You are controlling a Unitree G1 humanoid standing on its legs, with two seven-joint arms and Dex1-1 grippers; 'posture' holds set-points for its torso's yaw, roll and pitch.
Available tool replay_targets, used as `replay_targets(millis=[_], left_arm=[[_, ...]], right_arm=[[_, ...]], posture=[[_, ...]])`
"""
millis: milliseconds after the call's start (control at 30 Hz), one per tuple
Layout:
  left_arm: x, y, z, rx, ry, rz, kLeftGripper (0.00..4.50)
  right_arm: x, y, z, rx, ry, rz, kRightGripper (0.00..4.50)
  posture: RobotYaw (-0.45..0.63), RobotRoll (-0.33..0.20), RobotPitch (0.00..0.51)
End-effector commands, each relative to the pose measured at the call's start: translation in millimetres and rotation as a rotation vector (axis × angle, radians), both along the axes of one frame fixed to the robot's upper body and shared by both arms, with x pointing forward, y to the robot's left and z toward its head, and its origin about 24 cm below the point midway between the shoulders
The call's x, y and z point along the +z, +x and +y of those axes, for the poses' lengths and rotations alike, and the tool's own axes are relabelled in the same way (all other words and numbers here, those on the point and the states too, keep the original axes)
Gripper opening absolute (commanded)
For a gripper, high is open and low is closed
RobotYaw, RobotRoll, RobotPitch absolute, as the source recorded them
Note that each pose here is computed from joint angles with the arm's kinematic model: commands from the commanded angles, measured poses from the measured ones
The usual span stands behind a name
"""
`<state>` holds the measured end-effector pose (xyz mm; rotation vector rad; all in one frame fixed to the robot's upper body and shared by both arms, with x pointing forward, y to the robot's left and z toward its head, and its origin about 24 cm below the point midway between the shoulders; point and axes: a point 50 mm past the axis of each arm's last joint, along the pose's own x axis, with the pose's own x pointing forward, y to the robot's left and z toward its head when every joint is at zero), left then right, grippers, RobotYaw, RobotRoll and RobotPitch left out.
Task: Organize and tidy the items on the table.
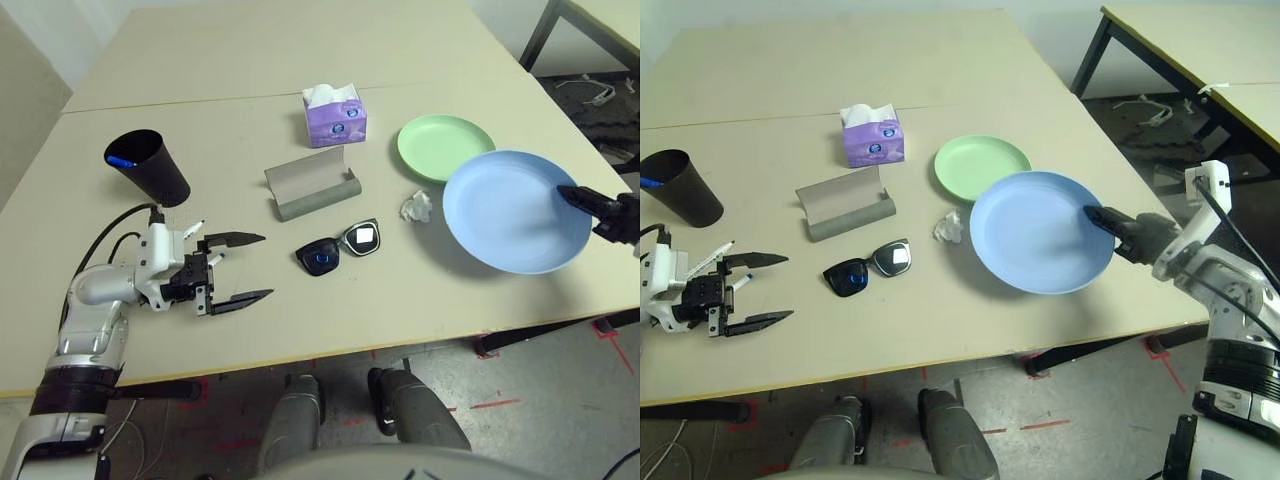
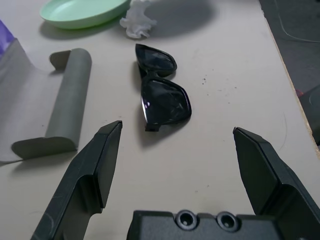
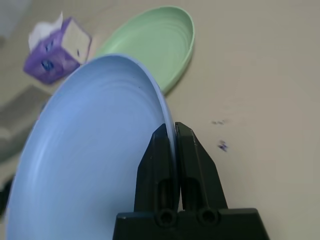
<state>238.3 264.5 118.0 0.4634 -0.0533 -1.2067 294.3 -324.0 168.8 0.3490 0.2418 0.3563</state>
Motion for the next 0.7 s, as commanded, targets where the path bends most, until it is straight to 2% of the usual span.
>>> replay_targets(millis=[33, 233, 367, 700], left_arm=[[-5, -3.4, 0, -0.002, 0.012, 0.017, 4.5], [-6, -4.2, -2, 0.007, 0.007, 0.014, 4.5], [-7, -5.0, -4, 0.009, 0.008, 0.007, 4.5], [-9, -11.6, -4, 0.024, 0.01, 0.006, 4.5]], right_arm=[[8, 6.5, 12, -0.024, 0.009, 0.012, 0.01], [23, 38.1, 50, -0.064, -0.001, -0.035, 0.01], [26, 55.7, 63, -0.118, 0.008, -0.07, 0.01], [37, 86.0, 58, -0.243, -0.049, -0.166, 0.01]], posture=[[-0.12, 0.0, 0.195], [-0.11, 0.0, 0.192], [-0.11, 0.0, 0.186], [-0.08, 0.0, 0.187]])
